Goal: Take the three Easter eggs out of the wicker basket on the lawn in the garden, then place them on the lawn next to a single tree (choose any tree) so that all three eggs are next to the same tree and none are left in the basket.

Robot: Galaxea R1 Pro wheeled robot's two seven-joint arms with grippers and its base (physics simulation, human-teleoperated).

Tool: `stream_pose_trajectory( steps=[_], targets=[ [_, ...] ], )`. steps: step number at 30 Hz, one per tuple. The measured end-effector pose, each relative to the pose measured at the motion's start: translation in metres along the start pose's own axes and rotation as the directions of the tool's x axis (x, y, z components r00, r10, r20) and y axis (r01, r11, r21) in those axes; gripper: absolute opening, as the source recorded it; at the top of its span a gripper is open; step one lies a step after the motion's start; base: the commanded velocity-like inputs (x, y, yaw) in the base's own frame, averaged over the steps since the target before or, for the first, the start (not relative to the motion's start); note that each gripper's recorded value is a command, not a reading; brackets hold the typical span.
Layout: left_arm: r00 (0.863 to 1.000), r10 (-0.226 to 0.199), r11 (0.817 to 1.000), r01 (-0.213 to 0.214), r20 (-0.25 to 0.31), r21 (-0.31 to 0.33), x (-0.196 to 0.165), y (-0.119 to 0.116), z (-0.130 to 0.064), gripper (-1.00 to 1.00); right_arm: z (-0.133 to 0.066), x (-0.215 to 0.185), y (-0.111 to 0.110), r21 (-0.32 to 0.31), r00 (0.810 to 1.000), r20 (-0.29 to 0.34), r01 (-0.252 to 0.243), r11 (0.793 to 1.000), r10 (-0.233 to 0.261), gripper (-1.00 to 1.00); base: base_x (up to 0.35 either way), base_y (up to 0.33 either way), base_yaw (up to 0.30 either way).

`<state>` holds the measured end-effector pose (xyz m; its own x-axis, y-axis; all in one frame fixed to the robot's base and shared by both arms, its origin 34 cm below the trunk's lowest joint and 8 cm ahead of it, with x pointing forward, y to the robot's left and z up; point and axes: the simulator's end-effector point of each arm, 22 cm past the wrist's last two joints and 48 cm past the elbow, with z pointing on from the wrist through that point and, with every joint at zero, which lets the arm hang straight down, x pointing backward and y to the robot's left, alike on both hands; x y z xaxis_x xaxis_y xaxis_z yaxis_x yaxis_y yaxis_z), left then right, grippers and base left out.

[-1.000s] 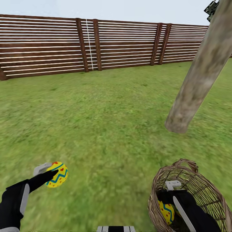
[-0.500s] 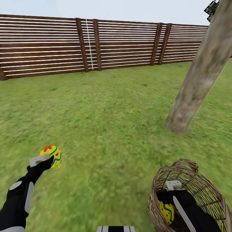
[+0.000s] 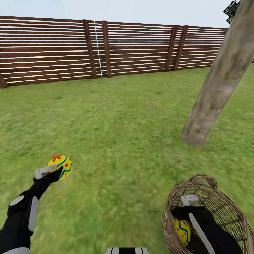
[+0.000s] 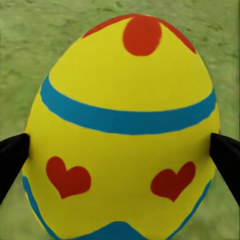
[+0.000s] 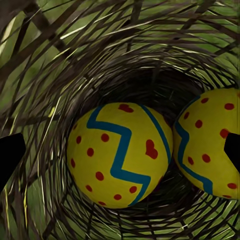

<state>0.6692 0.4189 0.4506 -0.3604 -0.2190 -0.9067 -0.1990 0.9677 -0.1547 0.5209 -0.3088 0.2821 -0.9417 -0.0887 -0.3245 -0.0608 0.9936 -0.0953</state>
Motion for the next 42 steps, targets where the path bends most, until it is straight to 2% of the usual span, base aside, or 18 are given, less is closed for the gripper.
stream_pose_trajectory(
  steps=[4,6,7,9,13,15,18,20,22,27,30,32,42],
  targets=[
    [0.998,0.020,1.000,-0.020,0.056,0.003,-0.025,-0.002,-0.004,-1.00,0.000,-0.001,0.000,0.000,1.000,0.002,0.000,1.000,0.000,1.00,0.000,0.000,0.000],
    [0.990,0.044,0.999,-0.043,0.133,-0.011,-0.048,0.002,-0.008,-1.00,0.000,-0.001,0.001,0.000,1.000,0.002,0.002,1.000,-0.002,1.00,0.000,0.000,0.000],
    [0.984,0.036,0.999,-0.032,0.172,-0.028,-0.059,0.006,-0.010,-1.00,0.000,-0.001,0.001,-0.001,1.000,0.002,0.001,1.000,-0.001,1.00,0.000,0.000,0.000],
    [0.981,0.028,0.998,-0.015,0.192,-0.066,-0.066,0.015,-0.011,-1.00,0.000,-0.001,0.001,0.000,1.000,0.003,0.000,1.000,0.000,1.00,0.000,0.000,0.000],
    [0.982,0.014,0.997,-0.001,0.186,-0.072,-0.064,0.015,-0.011,-1.00,0.000,-0.001,0.000,0.001,1.000,0.003,0.000,1.000,0.000,1.00,0.000,0.000,0.000],
    [0.979,-0.001,0.998,0.014,0.203,-0.065,-0.068,0.014,-0.012,-1.00,0.000,-0.001,0.000,0.001,1.000,0.003,0.000,1.000,0.000,1.00,0.000,0.000,0.000],
    [0.973,-0.041,0.999,0.044,0.227,-0.010,-0.075,0.004,-0.013,-1.00,0.000,-0.001,0.000,0.000,1.000,0.003,0.000,1.000,0.000,1.00,0.000,0.000,0.000],
    [0.972,-0.048,0.998,0.036,0.229,0.057,-0.076,-0.011,-0.013,-1.00,0.000,-0.001,0.000,0.001,1.000,0.004,0.001,1.000,-0.001,1.00,0.000,0.000,0.000],
    [0.972,-0.051,0.996,0.033,0.229,0.084,-0.075,-0.017,-0.014,-1.00,-0.002,-0.003,0.000,0.000,1.000,0.009,0.001,1.000,-0.001,1.00,0.000,0.000,0.000],
    [0.973,-0.069,0.995,0.049,0.223,0.092,-0.074,-0.018,-0.014,-1.00,-0.003,-0.005,0.001,0.001,1.000,0.015,0.003,1.000,-0.003,1.00,0.000,0.000,0.000],
    [0.966,-0.108,0.991,0.085,0.234,0.108,-0.077,-0.017,-0.015,-1.00,-0.003,-0.005,0.001,0.000,1.000,0.014,0.003,1.000,-0.003,1.00,0.000,0.000,0.000],
    [0.963,-0.120,0.989,0.095,0.240,0.112,-0.078,-0.018,-0.015,-1.00,-0.002,-0.005,0.001,0.001,1.000,0.014,0.003,1.000,-0.003,1.00,0.000,0.000,0.000],
    [0.974,-0.115,0.990,0.097,0.195,0.101,-0.053,-0.015,-0.004,-1.00,0.012,0.009,0.004,-0.004,1.000,-0.027,0.004,1.000,-0.005,1.00,0.000,0.000,0.000]
  ],
)
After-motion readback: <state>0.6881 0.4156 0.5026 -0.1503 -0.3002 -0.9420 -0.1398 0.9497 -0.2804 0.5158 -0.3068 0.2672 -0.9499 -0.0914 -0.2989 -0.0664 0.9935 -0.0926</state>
